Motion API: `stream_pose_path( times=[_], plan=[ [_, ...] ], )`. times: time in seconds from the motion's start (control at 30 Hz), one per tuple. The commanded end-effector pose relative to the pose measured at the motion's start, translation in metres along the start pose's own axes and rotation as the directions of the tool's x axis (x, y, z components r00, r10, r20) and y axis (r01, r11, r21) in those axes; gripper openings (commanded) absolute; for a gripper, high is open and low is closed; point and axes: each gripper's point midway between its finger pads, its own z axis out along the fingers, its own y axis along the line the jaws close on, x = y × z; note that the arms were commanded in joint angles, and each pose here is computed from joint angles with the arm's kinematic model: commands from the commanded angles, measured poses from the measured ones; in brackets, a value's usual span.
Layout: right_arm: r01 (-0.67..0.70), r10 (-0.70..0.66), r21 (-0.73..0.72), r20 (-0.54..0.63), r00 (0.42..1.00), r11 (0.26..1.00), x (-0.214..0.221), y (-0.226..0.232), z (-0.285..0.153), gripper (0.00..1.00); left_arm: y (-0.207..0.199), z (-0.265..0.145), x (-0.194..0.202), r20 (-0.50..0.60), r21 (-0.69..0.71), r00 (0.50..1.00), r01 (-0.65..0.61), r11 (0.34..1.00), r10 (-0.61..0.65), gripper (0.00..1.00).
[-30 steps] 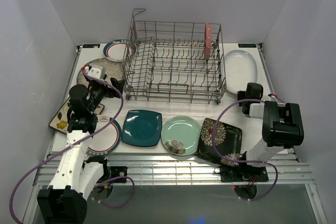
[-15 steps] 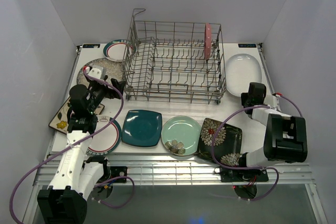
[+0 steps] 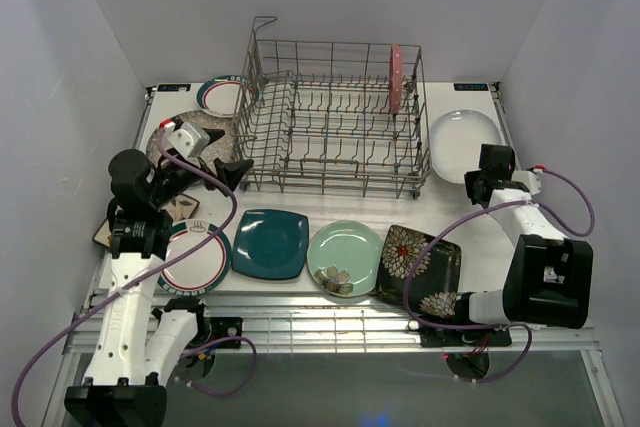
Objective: Load the plates into the dish rack
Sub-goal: Pick up the plate from the corner of the board.
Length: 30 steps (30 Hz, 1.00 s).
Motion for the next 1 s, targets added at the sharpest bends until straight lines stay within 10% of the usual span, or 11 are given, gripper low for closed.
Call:
stream_pose_path(
  times=[0.0, 0.97],
  plan=[
    [0.011, -0.011, -0.003, 0.06, 0.998, 1.0, -0.026, 0.02, -0.025, 0.08, -0.014, 0.002, -0.019, 0.018, 0.119, 0.999, -0.031, 0.992, 0.029, 0.98],
    [0.035, -0.039, 0.05, 0.082, 0.996, 0.998, -0.053, 0.004, -0.103, 0.08, -0.18, 0.191, 0.007, 0.001, 0.47, 0.966, -0.23, 0.852, 0.26, 0.98]
  ],
)
